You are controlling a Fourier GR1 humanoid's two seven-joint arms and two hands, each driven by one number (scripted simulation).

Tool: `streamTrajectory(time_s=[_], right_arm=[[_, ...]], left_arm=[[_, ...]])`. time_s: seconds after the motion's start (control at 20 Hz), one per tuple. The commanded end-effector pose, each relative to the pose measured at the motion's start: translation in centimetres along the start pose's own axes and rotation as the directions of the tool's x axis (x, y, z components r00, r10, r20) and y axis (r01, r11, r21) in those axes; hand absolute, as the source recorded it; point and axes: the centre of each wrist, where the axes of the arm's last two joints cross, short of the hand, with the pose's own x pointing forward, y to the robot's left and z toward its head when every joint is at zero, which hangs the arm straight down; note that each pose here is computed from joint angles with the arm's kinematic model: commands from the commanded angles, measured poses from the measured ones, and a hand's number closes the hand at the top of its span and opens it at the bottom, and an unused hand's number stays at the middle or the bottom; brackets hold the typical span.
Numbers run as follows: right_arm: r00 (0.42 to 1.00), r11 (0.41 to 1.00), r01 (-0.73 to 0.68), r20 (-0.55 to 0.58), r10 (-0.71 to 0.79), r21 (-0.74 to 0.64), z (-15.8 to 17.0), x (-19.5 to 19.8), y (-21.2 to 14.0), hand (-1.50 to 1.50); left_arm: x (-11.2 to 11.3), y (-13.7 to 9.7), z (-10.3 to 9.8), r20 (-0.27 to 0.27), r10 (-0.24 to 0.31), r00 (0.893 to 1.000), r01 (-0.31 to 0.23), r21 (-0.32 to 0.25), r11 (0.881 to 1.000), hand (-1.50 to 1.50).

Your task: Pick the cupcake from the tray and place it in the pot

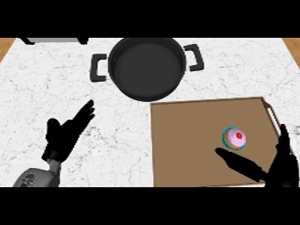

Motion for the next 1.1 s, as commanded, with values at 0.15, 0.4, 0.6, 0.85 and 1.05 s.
streamTrajectory(time_s=[0.15,0.4,0.6,0.85,1.05], right_arm=[[0.981,0.982,0.184,0.053,-0.186,0.035,-0.1,-1.0,1.1,-1.50],[0.955,0.956,0.291,0.050,-0.293,0.045,-0.5,-4.0,2.9,-1.50],[0.934,0.933,0.353,0.035,-0.356,0.071,-1.4,-4.4,2.1,-1.50],[0.927,0.924,0.372,0.023,-0.375,0.084,-2.2,-7.1,5.3,-1.50],[0.978,0.978,0.161,0.114,-0.177,0.130,-3.6,-8.7,6.1,1.50]], left_arm=[[-0.6,-1.5,-0.5,0.006,-0.012,1.000,0.012,-0.014,1.000,0.00],[1.2,-0.3,0.3,0.002,0.009,1.000,-0.009,0.007,1.000,0.00],[1.3,0.2,2.4,-0.001,-0.007,1.000,0.007,0.004,1.000,0.00],[-1.1,-1.3,0.4,-0.001,-0.005,1.000,0.005,-0.013,1.000,0.00],[0.1,-1.2,-0.3,-0.010,0.010,1.000,-0.010,-0.013,1.000,0.00]])
